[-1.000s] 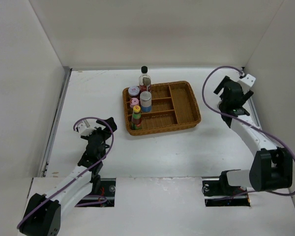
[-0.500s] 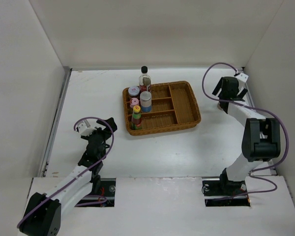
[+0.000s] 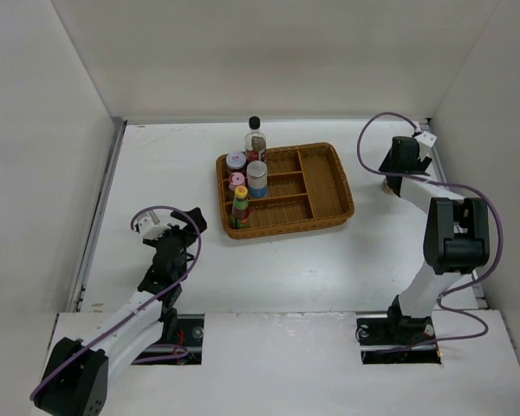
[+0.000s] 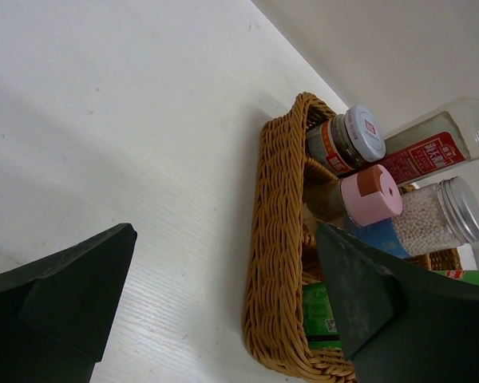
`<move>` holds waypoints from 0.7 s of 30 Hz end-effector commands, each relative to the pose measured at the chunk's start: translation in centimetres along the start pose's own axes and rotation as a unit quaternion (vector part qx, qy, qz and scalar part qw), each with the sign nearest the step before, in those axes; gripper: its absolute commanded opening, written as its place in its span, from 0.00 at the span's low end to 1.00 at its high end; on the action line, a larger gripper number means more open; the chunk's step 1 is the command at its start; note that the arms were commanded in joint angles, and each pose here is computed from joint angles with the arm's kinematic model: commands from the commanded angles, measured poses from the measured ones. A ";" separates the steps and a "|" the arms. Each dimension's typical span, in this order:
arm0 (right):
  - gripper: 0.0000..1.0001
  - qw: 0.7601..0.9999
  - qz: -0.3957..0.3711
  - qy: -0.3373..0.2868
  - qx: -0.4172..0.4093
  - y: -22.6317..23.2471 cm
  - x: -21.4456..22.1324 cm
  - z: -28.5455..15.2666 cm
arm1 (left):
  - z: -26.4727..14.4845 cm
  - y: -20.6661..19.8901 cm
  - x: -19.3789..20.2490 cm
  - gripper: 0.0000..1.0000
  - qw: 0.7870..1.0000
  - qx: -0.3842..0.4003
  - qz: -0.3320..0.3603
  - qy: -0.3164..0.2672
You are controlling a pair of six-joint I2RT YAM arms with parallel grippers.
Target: Organize the condiment bottles
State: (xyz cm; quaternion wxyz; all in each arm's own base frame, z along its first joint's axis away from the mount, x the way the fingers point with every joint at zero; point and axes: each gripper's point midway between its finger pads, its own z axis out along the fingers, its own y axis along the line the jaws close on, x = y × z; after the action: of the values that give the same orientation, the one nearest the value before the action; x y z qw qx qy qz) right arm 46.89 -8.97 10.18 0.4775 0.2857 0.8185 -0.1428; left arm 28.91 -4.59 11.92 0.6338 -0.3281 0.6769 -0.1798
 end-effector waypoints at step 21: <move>0.56 0.894 0.013 -0.054 -0.445 25.4 3.7 -31.8 | -0.1 -0.8 -0.6 1.00 1.000 0.018 -0.013 -0.011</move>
State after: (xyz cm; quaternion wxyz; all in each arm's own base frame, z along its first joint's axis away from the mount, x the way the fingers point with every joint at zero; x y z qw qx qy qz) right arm 37.74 24.65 19.32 0.5680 0.0289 0.8088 0.1499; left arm 28.90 -4.69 12.02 0.6344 -0.3272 0.6763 -0.1823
